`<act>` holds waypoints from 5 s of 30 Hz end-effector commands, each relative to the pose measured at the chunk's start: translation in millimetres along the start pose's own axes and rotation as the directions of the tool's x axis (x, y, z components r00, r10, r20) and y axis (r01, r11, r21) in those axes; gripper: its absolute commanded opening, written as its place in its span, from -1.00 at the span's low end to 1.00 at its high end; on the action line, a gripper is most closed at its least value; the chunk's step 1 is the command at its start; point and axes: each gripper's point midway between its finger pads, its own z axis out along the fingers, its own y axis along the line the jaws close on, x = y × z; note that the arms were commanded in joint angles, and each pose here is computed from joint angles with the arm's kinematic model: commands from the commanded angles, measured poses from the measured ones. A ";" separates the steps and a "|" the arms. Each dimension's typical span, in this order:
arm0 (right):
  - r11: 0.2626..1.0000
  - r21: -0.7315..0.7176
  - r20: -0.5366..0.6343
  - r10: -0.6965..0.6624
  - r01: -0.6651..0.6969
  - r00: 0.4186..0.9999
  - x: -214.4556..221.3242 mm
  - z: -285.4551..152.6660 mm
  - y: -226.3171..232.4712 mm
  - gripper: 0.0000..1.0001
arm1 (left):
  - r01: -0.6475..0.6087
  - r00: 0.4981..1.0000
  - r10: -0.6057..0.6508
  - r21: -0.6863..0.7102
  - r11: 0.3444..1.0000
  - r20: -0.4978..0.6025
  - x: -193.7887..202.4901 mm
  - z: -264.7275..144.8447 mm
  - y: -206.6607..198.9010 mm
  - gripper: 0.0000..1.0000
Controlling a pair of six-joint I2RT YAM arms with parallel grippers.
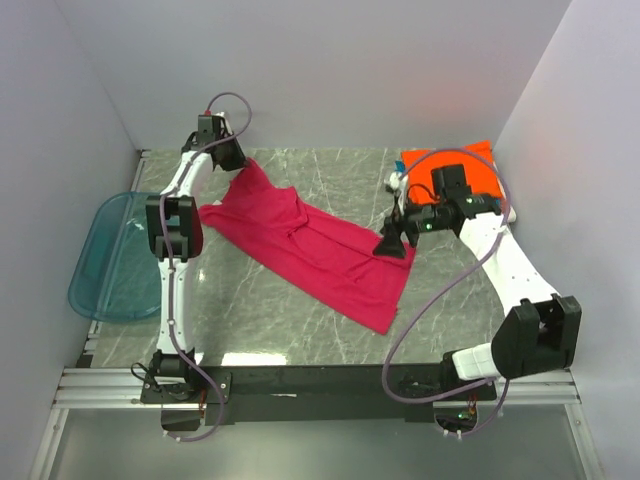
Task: Fold and stack the t-shirts
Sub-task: Fold the tshirt
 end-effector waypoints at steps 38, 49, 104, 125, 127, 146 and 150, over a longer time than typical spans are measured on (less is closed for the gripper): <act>0.824 -0.016 -0.633 -0.446 0.566 0.632 186.9 118.0 100.3 -0.72 | 0.036 0.835 -0.038 0.014 0.999 0.549 124.7 -418.9 -17.6 0.91; 0.795 -0.346 -0.486 -0.606 0.498 0.630 163.2 175.2 212.4 -0.68 | 0.123 0.858 -0.165 0.117 0.985 0.486 163.2 -413.9 -19.3 0.93; 0.904 0.065 -0.593 0.376 -0.423 0.712 215.3 -13.3 -20.2 -1.00 | 0.422 0.905 -0.414 -0.324 0.847 0.098 137.9 -113.6 51.7 0.43; 0.941 0.050 -0.476 0.317 -0.335 0.821 158.6 -35.1 -32.6 0.29 | 0.127 0.985 -0.119 -0.055 0.990 0.123 44.4 -104.8 -28.6 0.50; 0.953 0.077 -0.416 0.298 -0.293 0.859 124.8 -33.6 -54.8 0.36 | 0.063 0.971 -0.057 -0.015 0.998 0.231 13.9 -145.6 -44.9 0.55; 0.650 0.319 0.263 0.638 -0.690 0.723 -69.5 180.5 -222.8 0.43 | -0.098 0.911 0.082 0.018 0.995 0.405 110.3 -347.2 -15.6 0.92; 0.600 0.345 0.277 0.670 -0.722 0.689 -64.8 200.9 -239.9 0.43 | -0.151 0.886 0.115 0.045 0.987 0.448 127.4 -368.5 -21.2 0.91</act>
